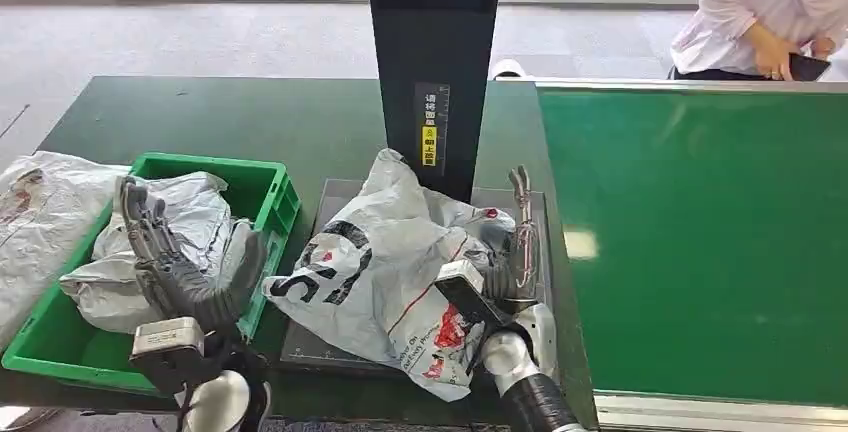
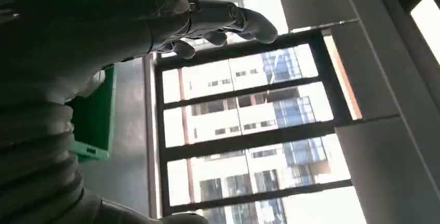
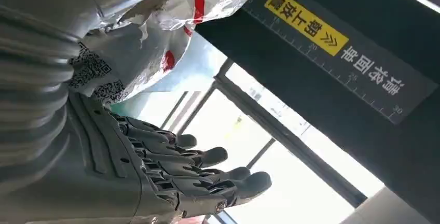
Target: Moved the parcel from conveyor to table for the left to box.
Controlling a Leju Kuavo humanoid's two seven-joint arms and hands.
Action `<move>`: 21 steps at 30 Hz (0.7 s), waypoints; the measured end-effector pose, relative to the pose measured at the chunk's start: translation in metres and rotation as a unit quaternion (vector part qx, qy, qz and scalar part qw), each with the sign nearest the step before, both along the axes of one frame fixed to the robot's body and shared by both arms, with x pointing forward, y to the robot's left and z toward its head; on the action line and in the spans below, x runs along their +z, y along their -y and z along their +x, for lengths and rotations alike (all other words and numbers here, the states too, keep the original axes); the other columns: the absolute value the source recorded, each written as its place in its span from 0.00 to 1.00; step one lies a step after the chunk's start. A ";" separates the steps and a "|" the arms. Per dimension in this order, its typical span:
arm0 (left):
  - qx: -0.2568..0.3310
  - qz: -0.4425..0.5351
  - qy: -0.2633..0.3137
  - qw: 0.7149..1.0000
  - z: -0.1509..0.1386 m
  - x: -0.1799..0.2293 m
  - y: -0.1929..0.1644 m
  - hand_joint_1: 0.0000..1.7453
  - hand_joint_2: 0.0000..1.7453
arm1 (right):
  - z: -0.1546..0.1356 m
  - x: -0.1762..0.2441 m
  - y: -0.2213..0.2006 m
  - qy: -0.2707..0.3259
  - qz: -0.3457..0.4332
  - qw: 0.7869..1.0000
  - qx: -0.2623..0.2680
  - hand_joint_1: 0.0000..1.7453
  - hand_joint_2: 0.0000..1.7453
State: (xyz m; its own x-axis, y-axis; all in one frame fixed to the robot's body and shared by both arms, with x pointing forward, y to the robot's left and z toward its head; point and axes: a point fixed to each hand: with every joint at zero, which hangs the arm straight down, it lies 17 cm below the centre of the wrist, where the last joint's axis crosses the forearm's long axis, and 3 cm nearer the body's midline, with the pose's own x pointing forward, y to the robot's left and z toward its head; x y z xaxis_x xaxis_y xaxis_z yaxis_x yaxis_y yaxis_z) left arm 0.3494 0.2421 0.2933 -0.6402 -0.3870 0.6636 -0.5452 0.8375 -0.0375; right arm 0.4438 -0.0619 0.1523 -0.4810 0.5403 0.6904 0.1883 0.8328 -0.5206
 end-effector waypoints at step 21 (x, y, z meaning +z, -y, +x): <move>-0.105 0.210 -0.078 0.969 0.036 -0.035 0.108 0.00 1.00 | 0.003 -0.012 0.017 -0.021 -0.009 0.999 -0.027 0.00 1.00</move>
